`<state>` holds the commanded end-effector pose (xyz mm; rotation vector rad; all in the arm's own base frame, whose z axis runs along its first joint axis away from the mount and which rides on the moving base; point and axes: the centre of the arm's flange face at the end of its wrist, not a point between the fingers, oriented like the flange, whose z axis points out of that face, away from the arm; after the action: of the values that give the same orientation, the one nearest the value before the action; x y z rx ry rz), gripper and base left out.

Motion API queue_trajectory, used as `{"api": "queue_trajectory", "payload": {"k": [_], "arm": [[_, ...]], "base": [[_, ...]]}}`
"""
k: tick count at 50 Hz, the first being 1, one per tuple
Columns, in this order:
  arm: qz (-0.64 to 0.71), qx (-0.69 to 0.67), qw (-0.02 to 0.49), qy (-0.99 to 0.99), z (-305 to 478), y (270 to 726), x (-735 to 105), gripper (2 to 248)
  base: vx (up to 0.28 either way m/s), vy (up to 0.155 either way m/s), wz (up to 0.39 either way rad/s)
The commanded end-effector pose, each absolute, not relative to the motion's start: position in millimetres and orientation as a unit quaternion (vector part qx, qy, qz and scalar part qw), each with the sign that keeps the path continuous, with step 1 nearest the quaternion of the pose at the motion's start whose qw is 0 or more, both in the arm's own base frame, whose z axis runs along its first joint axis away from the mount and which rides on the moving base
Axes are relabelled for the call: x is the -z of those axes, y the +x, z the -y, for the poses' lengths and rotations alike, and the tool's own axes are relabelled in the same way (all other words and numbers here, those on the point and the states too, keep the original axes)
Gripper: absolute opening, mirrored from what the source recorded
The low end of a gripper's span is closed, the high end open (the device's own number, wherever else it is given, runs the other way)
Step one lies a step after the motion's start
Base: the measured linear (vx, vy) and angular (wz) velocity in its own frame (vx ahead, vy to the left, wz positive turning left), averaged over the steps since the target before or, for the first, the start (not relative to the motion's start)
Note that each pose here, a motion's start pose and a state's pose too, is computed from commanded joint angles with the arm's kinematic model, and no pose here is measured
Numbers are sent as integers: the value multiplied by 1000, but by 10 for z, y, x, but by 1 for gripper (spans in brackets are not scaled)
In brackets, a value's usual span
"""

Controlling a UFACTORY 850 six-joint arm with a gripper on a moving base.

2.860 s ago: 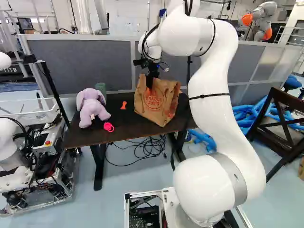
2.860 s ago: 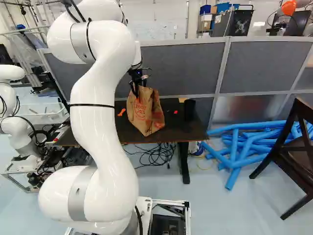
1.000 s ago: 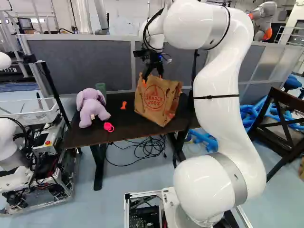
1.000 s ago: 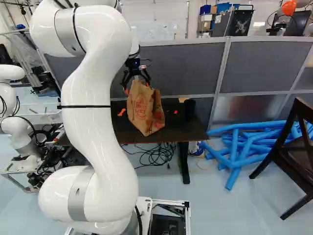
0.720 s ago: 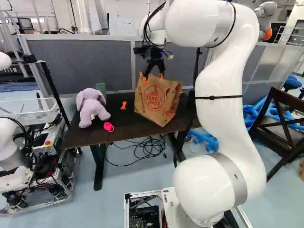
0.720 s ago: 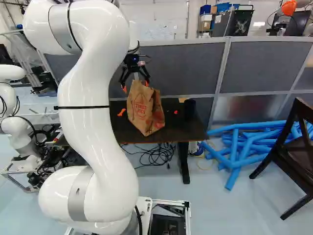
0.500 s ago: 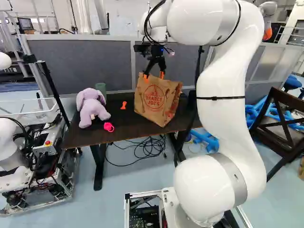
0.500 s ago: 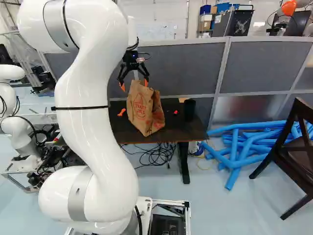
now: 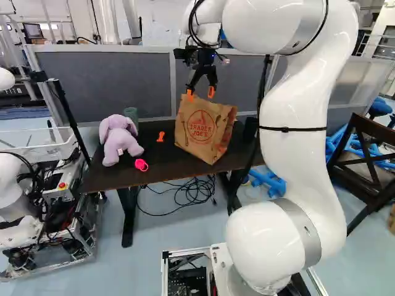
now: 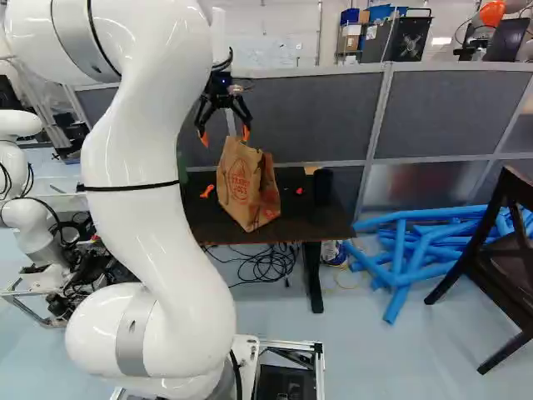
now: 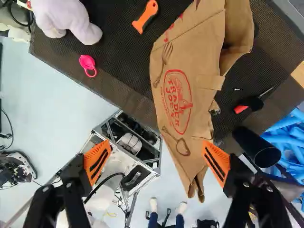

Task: Pick up the bag on the ground and place it on the table

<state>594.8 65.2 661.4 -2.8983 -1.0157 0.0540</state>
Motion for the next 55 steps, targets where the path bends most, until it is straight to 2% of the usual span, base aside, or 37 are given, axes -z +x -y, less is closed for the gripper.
{"api": "queue_trajectory", "payload": {"k": [55], "arm": [[331,-6,33,-943,-648,5887,-6756,247]], "base": [[0,0,0]]}}
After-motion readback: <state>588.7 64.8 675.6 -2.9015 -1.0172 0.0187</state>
